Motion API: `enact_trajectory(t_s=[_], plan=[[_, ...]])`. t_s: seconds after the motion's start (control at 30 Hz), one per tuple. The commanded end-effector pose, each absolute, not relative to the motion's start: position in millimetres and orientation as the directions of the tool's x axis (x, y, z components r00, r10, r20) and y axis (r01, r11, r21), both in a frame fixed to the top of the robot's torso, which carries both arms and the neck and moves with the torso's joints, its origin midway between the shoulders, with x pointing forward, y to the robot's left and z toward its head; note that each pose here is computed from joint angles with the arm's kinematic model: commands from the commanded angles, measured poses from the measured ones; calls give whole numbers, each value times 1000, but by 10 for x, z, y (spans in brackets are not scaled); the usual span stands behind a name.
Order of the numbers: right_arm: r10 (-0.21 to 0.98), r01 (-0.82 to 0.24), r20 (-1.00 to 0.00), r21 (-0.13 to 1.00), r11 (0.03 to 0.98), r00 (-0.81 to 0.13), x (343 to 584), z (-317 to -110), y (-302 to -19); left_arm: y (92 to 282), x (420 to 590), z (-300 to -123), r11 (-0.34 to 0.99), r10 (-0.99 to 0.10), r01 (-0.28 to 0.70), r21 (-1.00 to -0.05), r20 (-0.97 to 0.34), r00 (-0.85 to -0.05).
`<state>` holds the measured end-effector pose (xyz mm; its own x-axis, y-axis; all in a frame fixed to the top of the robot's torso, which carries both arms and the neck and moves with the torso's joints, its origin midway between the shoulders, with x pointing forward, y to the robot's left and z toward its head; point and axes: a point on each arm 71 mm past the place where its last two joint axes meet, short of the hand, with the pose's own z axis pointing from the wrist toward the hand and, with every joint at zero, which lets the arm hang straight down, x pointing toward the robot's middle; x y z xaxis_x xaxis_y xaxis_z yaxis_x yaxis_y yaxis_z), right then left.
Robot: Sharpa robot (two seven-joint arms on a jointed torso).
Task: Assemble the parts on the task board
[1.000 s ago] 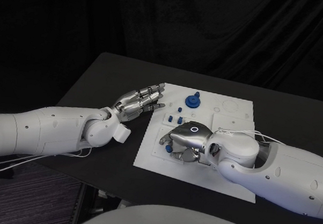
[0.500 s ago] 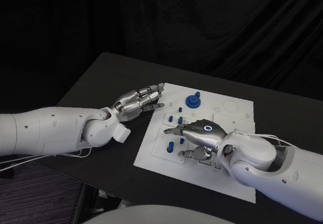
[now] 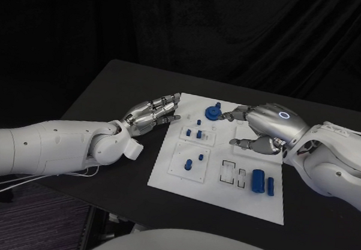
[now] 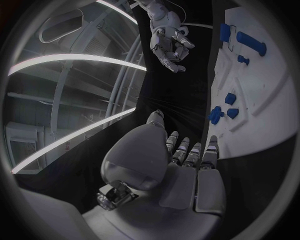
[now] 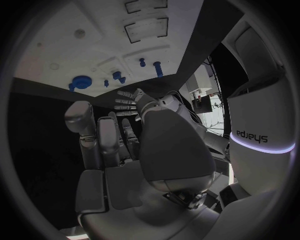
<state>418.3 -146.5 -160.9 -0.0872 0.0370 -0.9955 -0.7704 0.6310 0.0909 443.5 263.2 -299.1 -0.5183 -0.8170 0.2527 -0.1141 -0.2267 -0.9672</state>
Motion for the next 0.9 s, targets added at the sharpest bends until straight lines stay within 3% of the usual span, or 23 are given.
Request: enact_trajectory(t_s=[0.03,0.37,0.67,0.9], plan=[[72,-712,-990,135,689,-118,4183,-1568,-1622,2625,4434,-2962,-244,-821,-67,-967,243,-517],[94,-549,-967,212,809,-236,4182,-1633,-2168,2603,4419,-2948,-229,-821,-33,-973,212,-530],[233,-354,-893,376,856,-385,4036,-1840,-2468,2625,4412,-2947,-222,-822,-29,-975,203,-532],[180,-187,-851,306,933,-493,3912,-2079,-2613,2624,4405,-2945,-224,-820,-31,-974,205,-535]])
